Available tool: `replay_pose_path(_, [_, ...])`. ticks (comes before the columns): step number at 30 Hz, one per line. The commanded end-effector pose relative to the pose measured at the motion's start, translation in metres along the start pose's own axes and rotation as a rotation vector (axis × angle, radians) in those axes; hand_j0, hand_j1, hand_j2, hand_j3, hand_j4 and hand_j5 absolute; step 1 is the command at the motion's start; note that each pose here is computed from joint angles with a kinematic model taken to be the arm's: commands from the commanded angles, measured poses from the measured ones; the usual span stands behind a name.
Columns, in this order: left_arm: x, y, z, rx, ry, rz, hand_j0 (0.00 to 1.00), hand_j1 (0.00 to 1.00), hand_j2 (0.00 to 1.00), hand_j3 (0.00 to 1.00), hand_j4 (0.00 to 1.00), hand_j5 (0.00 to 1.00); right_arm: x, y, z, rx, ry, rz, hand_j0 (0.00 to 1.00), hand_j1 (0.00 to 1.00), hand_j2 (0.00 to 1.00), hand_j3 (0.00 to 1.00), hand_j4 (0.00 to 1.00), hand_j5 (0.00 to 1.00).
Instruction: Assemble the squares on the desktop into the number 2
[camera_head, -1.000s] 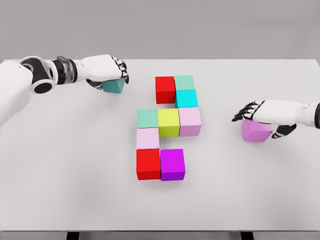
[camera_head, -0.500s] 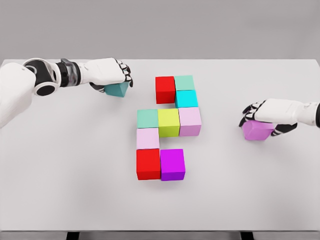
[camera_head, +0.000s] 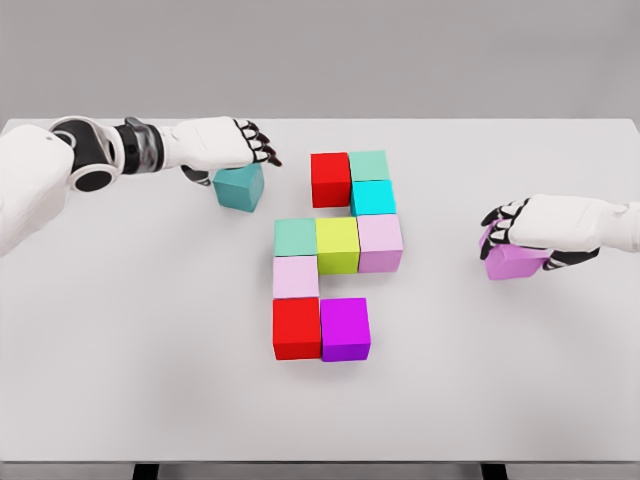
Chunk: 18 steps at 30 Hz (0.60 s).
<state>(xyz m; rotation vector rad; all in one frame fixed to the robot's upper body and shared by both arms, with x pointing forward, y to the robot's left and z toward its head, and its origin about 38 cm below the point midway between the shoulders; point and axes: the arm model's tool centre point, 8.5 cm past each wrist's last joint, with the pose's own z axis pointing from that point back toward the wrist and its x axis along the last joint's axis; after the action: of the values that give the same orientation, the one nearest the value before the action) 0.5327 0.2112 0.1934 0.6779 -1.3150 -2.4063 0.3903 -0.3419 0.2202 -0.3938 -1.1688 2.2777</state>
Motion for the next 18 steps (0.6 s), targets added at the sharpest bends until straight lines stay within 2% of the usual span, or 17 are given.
replay_pose_path(1, [-0.004, 0.001, 0.003, 0.007, 0.010, 0.006, 1.00, 1.00, 1.00, 1.00, 1.00, 1.00, 0.008, -0.007, 0.002, -0.007, -0.017, 0.027, 0.69, 0.69, 0.69, 0.69, 0.69, 0.69])
replay_pose_path(6, [-0.030, 0.002, 0.037, 0.053, 0.089, 0.047, 1.00, 1.00, 1.00, 1.00, 1.00, 1.00, 0.023, -0.011, -0.001, -0.014, -0.055, 0.054, 0.69, 0.69, 0.69, 0.69, 0.69, 0.69])
replay_pose_path(8, [-0.042, -0.003, 0.054, 0.049, 0.126, 0.058, 1.00, 1.00, 1.00, 1.00, 1.00, 1.00, 0.031, -0.011, 0.000, -0.007, -0.071, 0.069, 0.69, 0.69, 0.69, 0.69, 0.69, 0.69])
replay_pose_path(10, [-0.050, -0.016, 0.073, 0.011, 0.159, 0.052, 1.00, 1.00, 1.00, 1.00, 1.00, 1.00, 0.036, -0.011, -0.001, -0.006, -0.084, 0.076, 0.69, 0.69, 0.69, 0.69, 0.69, 0.69])
replay_pose_path(11, [-0.051, -0.027, 0.082, -0.020, 0.168, 0.041, 0.97, 0.97, 0.97, 0.97, 0.97, 0.97, 0.036, -0.010, 0.000, -0.004, -0.084, 0.077, 0.69, 0.69, 0.69, 0.69, 0.69, 0.69])
replay_pose_path(12, [-0.052, -0.030, 0.088, -0.040, 0.178, 0.018, 0.89, 0.89, 0.89, 0.89, 0.89, 0.89, 0.037, -0.010, -0.001, -0.005, -0.087, 0.076, 0.69, 0.69, 0.69, 0.69, 0.69, 0.69])
replay_pose_path(14, [-0.048, -0.036, 0.088, -0.079, 0.173, -0.033, 0.88, 0.88, 0.88, 0.88, 0.88, 0.88, 0.041, -0.008, -0.001, -0.002, -0.099, 0.076, 0.69, 0.69, 0.69, 0.69, 0.69, 0.69])
replay_pose_path(16, [-0.052, -0.041, 0.096, -0.100, 0.188, -0.040, 0.88, 0.88, 0.88, 0.88, 0.88, 0.88, 0.043, -0.006, -0.002, 0.003, -0.104, 0.071, 0.69, 0.69, 0.69, 0.69, 0.69, 0.69])
replay_pose_path(18, [-0.047, -0.048, 0.095, -0.117, 0.177, -0.048, 0.88, 0.88, 0.88, 0.88, 0.88, 0.88, 0.046, -0.002, -0.004, 0.003, -0.116, 0.058, 0.69, 0.69, 0.69, 0.69, 0.69, 0.69])
